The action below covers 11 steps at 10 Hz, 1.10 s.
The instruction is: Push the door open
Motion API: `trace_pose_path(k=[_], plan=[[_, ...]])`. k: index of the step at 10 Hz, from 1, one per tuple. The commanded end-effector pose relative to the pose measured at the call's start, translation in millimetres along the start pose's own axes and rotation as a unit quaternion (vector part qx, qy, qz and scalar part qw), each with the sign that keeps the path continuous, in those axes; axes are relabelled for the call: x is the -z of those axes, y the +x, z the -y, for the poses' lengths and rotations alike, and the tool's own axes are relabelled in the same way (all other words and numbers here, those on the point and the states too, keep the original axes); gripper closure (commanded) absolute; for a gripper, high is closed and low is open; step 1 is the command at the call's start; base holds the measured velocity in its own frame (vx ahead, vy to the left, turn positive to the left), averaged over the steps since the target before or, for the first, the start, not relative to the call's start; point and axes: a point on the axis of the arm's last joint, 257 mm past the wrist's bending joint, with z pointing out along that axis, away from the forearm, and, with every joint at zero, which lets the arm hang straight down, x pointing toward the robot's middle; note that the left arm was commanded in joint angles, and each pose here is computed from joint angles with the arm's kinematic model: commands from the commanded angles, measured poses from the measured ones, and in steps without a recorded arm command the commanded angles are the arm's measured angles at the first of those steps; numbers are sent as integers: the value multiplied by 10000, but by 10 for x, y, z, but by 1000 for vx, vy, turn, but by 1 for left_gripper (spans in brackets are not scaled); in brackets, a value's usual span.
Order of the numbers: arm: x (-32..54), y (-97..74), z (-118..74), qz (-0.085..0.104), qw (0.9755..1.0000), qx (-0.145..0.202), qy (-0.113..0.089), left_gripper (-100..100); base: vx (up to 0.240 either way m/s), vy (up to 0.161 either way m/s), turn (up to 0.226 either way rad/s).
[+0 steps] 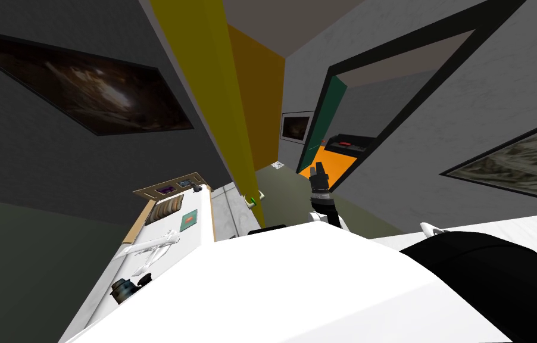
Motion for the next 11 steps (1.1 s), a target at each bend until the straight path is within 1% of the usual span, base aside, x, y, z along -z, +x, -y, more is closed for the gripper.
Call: trace_pose_path(k=[1, 2, 3, 11], plan=[[0, 0, 0, 0, 10000, 0, 0, -100, 0, 0, 0], [0, 0, 0, 0, 10000, 0, 0, -100, 9, -18, 12], [38, -47, -11, 47, 10000, 27, -49, -100, 19, -22, -37], [38, -47, -11, 47, 10000, 27, -49, -100, 2, -2, -6]])
